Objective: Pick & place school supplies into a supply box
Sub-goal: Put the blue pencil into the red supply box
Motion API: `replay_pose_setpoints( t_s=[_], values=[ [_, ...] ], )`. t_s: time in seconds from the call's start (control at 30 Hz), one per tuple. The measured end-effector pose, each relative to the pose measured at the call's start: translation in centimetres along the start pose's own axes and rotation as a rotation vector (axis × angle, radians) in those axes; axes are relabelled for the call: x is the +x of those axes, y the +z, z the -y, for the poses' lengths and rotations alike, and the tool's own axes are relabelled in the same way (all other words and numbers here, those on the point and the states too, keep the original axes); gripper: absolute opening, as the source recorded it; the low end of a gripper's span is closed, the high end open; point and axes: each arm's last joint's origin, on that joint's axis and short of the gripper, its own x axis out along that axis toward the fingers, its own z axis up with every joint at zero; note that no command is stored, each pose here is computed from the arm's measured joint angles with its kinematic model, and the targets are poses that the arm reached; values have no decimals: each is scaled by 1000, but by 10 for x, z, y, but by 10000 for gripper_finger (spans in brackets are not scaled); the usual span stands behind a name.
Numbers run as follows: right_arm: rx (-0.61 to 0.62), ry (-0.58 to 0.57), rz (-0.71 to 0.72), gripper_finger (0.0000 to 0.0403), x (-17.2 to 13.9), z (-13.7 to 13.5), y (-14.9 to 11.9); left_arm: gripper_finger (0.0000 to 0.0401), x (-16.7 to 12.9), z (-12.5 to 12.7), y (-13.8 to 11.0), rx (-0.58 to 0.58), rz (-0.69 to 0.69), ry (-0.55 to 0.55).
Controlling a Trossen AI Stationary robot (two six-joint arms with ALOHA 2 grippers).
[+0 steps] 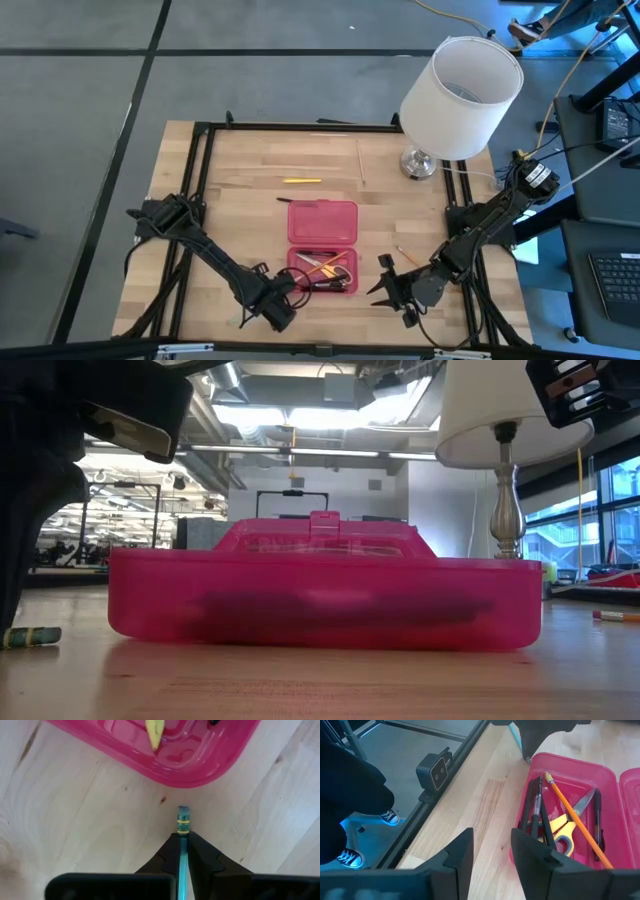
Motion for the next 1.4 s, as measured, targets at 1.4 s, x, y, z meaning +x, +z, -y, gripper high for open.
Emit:
replay_pose_setpoints(
  t_s=[1.4],
  values=[
    [-1, 0, -2, 136, 0, 0, 0, 10, -116, 29, 87, 294, 310, -82]
  ],
)
